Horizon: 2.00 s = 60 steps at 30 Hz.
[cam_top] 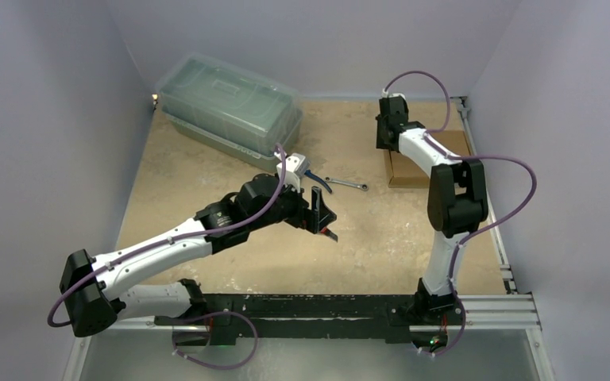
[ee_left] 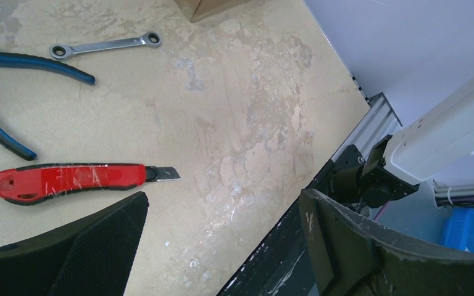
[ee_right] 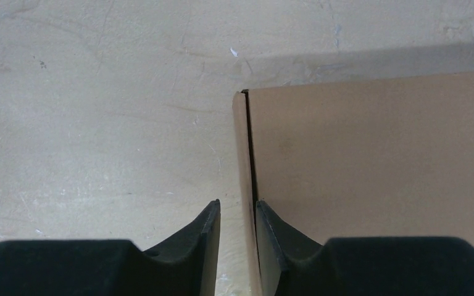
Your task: Unpack the express box
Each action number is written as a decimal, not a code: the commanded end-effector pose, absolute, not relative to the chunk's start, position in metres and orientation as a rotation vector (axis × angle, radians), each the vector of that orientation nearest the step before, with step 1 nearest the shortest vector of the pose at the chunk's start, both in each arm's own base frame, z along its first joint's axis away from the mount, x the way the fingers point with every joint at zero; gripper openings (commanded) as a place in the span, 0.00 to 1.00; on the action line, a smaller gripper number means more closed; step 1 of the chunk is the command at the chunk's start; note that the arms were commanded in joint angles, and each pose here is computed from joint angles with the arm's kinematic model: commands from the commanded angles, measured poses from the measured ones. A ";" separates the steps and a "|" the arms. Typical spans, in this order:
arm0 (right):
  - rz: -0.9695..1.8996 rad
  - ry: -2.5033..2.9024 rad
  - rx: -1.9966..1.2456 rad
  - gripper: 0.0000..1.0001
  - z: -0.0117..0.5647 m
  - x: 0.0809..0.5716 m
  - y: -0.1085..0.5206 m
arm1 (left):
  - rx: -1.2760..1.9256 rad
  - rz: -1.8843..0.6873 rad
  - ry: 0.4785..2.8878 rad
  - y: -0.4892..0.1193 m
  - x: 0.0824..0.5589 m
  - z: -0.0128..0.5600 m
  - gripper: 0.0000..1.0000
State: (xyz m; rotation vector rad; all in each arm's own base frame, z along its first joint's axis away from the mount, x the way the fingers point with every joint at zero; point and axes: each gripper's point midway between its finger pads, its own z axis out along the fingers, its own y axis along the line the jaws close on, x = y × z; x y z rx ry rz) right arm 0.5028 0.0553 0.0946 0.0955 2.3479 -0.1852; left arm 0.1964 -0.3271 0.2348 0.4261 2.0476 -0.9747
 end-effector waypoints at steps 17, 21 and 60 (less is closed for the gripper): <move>-0.272 2.375 -0.003 0.00 0.094 0.499 0.053 | 0.446 -0.955 2.006 -0.331 0.203 0.247 0.93; -0.276 2.392 -0.113 0.00 0.095 0.481 0.073 | 0.443 -0.943 2.008 -0.331 0.205 0.246 0.93; 0.361 2.132 0.103 0.82 0.175 0.269 0.156 | 0.003 -0.666 1.984 -0.264 0.240 0.242 0.99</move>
